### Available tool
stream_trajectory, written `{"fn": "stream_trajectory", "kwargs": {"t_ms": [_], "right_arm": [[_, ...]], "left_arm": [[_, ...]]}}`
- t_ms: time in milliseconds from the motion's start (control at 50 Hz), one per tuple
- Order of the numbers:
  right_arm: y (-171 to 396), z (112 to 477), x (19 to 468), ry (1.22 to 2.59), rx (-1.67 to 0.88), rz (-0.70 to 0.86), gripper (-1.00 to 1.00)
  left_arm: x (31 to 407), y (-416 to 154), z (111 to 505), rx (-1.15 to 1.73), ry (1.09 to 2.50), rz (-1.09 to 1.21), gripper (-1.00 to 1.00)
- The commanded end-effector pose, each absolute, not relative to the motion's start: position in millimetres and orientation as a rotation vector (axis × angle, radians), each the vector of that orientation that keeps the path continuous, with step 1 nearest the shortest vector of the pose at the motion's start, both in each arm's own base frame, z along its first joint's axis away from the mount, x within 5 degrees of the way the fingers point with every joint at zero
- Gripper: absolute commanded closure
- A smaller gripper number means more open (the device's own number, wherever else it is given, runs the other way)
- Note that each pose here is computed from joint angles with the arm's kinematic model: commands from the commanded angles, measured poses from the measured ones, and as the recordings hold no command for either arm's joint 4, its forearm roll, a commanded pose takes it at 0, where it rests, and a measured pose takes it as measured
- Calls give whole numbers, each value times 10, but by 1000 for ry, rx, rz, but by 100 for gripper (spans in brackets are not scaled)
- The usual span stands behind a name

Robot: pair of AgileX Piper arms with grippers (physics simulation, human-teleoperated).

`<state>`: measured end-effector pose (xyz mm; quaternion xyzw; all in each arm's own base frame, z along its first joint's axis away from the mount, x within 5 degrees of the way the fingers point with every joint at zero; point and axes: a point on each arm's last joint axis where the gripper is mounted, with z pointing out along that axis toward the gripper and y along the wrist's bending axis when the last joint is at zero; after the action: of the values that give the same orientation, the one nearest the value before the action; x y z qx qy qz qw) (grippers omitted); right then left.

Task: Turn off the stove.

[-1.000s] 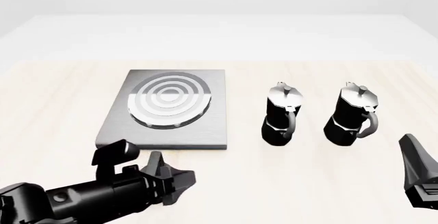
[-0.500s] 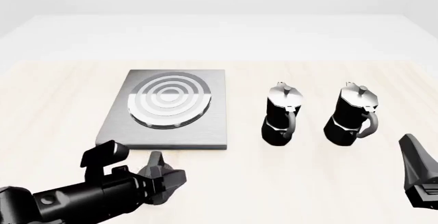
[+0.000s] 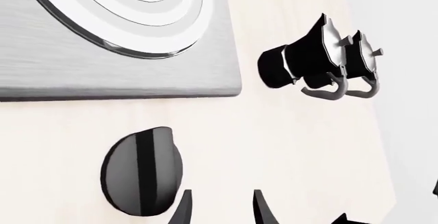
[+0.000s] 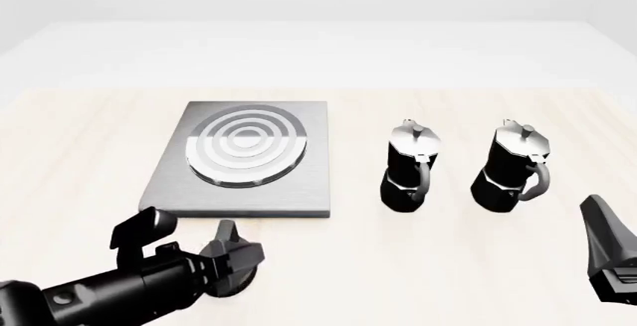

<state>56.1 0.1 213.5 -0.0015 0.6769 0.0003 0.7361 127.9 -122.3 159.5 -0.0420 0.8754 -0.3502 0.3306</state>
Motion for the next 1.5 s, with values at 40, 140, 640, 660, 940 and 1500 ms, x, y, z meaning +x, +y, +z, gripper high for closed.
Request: {"fn": "stream_trajectory", "kwargs": {"t_ms": [40,140,640,660,940,1500], "right_arm": [[1,2135,561,1487,-3,1,-100],[1,2135,561,1487,-3,1,-100],[1,2135,561,1487,-3,1,-100],[1,2135,561,1487,-3,1,-100],[1,2135,561,1487,-3,0,-100],[1,2135,561,1487,-3,1,-100]], "left_arm": [[1297,-1115,1439,-147,2342,-823,-100],[1304,-1080,1420,-160,2348,-802,-100],[1232,-796,1387,-237,2357,-690,-100],[1229,-770,1378,-243,2360,-675,-100],[1294,-675,1394,-248,2335,-604,-100],[1750,-1038,1286,-163,2306,-646,-100]]}}
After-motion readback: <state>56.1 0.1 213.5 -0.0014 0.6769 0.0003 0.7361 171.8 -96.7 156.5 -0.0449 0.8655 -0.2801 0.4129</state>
